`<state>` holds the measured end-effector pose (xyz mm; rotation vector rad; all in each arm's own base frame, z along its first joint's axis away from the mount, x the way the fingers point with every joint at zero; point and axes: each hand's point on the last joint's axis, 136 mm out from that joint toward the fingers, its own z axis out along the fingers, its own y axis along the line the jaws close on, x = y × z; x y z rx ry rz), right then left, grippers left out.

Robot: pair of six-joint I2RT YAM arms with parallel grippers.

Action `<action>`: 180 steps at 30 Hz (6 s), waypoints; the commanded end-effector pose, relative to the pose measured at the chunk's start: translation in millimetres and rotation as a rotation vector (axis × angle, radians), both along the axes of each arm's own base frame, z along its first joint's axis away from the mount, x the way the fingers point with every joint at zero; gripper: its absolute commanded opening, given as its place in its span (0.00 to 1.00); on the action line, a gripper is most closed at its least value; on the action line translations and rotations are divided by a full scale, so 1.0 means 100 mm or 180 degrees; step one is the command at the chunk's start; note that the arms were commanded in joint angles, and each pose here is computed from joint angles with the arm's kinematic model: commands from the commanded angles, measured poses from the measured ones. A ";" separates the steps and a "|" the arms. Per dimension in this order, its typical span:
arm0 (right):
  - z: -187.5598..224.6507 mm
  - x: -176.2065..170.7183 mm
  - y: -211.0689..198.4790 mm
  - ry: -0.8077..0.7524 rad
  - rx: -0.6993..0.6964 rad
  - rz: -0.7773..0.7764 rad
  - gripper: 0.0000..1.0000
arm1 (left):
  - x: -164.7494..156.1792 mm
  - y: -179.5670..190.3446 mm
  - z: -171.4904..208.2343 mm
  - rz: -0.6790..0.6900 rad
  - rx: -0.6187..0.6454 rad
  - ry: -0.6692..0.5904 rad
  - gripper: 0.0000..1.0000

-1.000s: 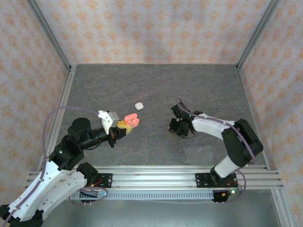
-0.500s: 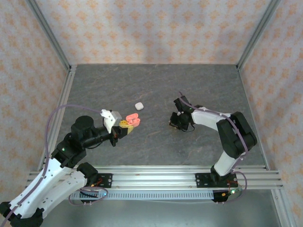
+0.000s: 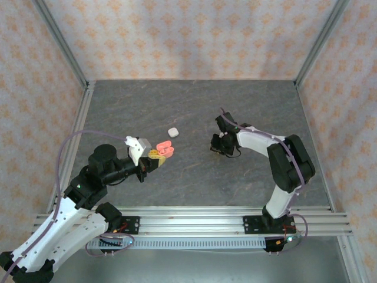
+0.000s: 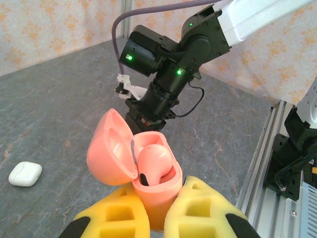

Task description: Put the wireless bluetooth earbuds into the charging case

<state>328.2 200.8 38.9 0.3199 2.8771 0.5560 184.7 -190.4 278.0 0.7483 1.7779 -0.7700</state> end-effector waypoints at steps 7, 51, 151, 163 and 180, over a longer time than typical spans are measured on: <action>0.21 0.19 -0.22 -0.0252 -0.0399 0.0128 0.17 | -0.01 0.02 0.11 0.0015 0.0003 -0.0131 0.00; -0.01 0.12 0.20 -0.0537 -0.0502 0.1162 0.16 | 0.05 -0.03 0.14 -0.0004 0.0001 -0.0109 0.00; -0.15 -0.48 0.91 0.0179 -0.0485 0.2274 0.36 | -0.03 0.02 0.17 -0.0005 -0.0015 -0.0119 0.00; -0.22 -0.54 0.86 0.0231 -0.0646 0.2323 0.34 | -0.02 0.01 0.17 -0.0009 -0.0012 -0.0125 0.00; 0.14 -0.44 0.86 -0.0173 -0.0568 0.2067 0.22 | -0.04 0.02 0.22 -0.0009 -0.0046 -0.0154 0.00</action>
